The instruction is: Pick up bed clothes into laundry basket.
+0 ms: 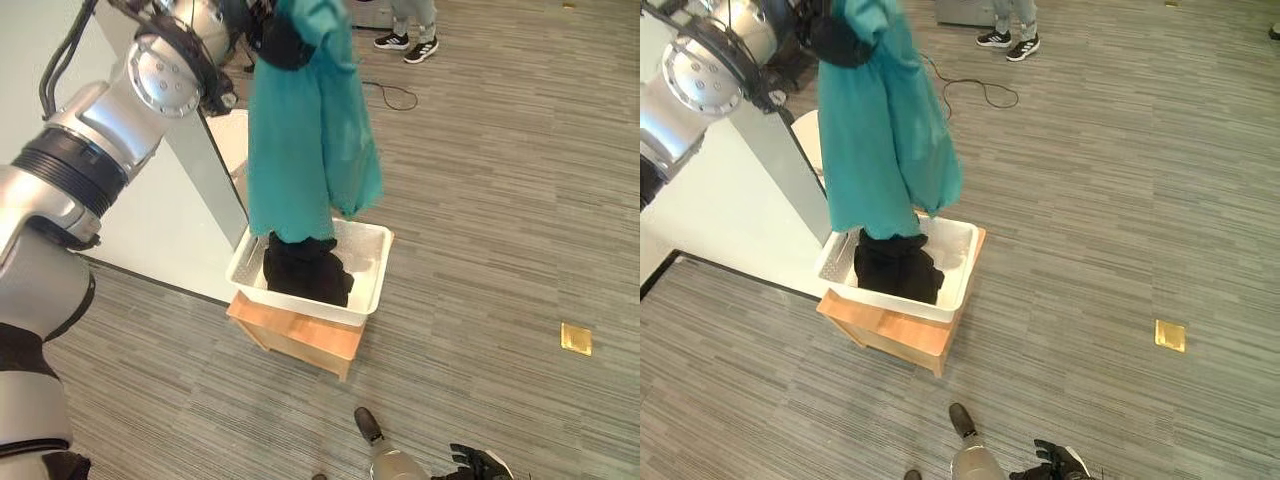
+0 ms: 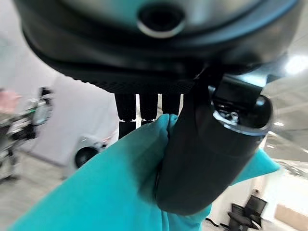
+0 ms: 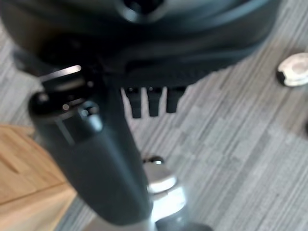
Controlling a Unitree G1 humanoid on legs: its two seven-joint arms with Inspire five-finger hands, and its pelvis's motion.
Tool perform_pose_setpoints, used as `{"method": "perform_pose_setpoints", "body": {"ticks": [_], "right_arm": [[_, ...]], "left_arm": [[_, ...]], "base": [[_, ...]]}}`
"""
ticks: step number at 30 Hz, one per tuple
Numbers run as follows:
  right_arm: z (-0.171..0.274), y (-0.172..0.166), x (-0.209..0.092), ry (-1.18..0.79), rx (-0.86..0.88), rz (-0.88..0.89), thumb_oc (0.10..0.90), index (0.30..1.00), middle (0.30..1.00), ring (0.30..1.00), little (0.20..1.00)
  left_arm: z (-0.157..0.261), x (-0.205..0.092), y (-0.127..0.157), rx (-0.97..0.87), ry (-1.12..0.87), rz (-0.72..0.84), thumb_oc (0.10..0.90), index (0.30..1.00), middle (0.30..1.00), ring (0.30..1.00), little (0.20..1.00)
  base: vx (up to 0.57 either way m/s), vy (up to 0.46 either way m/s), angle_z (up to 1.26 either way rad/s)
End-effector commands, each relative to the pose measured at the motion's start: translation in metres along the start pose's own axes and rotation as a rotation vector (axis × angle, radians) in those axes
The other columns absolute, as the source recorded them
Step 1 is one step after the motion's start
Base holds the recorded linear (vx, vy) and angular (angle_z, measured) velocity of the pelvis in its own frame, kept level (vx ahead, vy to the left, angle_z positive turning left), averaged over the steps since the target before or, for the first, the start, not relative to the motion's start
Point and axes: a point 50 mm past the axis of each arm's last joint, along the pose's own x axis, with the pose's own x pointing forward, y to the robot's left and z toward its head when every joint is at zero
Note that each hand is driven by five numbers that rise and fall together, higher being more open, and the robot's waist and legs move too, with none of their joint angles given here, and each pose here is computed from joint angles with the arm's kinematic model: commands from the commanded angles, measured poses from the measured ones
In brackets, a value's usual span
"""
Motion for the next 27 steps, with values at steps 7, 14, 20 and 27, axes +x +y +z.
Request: {"method": "perform_pose_setpoints", "body": {"ticks": [7,14,20,27], "right_arm": [[-0.038,-0.019,-0.015,0.087,-0.010,-0.066,0.800,0.900,0.900,0.900,0.900],[-0.019,-0.008,-0.012,0.003,-0.055,-0.022,0.800,0.900,0.900,0.900,0.900],[-0.009,-0.006,-0.011,-0.045,-0.079,-0.020,0.800,0.900,0.900,0.900,0.900],[0.002,-0.001,-0.009,-0.081,-0.117,0.002,0.800,0.900,0.900,0.900,0.900]], "left_arm": [[0.004,0.001,0.046,-0.051,-0.016,0.246,0.400,0.300,0.300,0.300,0.300],[-0.021,-0.004,-0.013,-0.114,0.068,0.128,0.400,0.300,0.300,0.300,0.300],[-0.058,-0.021,-0.070,-0.123,0.238,0.001,0.400,0.300,0.300,0.300,0.300],[-0.097,-0.047,-0.110,-0.127,0.460,-0.093,0.400,0.300,0.300,0.300,0.300]], "base": [[0.00,0.000,0.00],[-0.02,-0.006,0.00],[-0.02,-0.014,-0.09],[-0.02,-0.011,-0.07]]}}
